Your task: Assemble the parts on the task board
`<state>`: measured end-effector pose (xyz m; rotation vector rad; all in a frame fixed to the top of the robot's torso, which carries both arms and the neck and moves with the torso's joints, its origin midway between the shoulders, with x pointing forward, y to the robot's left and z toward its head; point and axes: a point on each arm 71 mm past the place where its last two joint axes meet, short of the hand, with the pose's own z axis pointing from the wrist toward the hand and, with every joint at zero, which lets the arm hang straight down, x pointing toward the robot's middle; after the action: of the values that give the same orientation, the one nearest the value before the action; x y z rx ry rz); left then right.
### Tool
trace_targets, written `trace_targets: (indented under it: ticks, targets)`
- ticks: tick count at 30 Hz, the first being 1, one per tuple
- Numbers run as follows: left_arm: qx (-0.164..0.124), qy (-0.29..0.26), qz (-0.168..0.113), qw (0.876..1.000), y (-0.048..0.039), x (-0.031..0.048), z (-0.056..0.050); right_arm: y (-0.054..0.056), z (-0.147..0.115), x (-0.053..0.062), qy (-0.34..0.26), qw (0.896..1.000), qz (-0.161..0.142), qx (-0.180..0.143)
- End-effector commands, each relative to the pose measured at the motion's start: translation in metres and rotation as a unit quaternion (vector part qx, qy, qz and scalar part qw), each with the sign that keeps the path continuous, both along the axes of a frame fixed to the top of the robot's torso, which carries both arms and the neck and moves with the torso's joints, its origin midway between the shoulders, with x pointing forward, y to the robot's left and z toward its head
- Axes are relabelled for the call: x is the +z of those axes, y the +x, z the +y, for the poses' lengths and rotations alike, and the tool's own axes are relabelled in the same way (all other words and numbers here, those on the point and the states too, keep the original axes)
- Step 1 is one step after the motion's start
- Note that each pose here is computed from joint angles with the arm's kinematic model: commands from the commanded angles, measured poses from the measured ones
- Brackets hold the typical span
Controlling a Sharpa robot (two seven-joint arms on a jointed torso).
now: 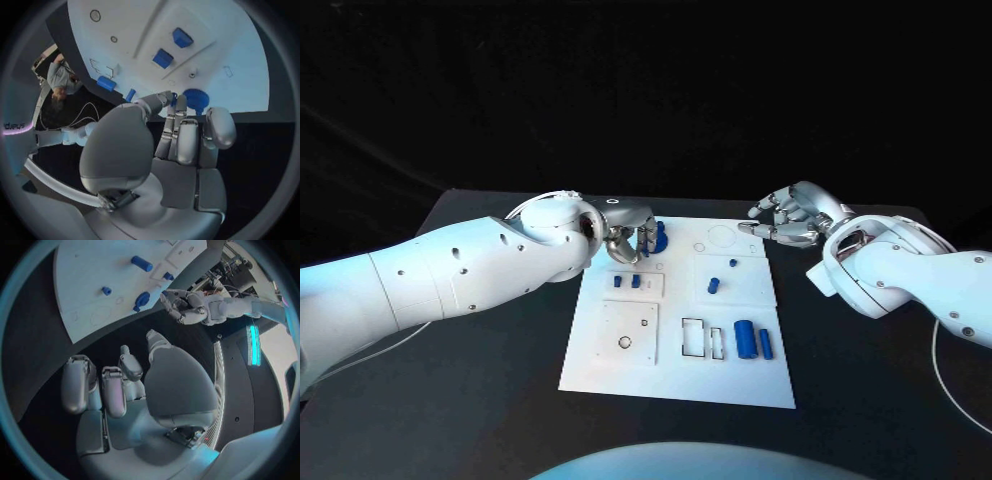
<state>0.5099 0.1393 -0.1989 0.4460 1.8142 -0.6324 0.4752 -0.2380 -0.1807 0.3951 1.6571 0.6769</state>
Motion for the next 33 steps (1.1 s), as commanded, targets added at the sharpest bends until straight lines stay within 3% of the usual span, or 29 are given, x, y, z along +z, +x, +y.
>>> trace_targets:
  ticks: [1, 13, 33]
  targets:
    - [0.009, 0.001, 0.017, 1.000, 0.0015, -0.0015, 0.005, 0.000, 0.001, 0.000, -0.005, 1.000, -0.004, 0.005]
    - [0.028, 0.022, 0.034, 0.999, 0.0104, -0.0092, 0.019, 0.000, 0.001, 0.000, -0.004, 1.000, -0.004, 0.006]
    - [0.031, 0.043, 0.049, 0.997, 0.0136, -0.0180, 0.020, 0.000, 0.001, 0.000, -0.005, 1.000, -0.004, 0.006]
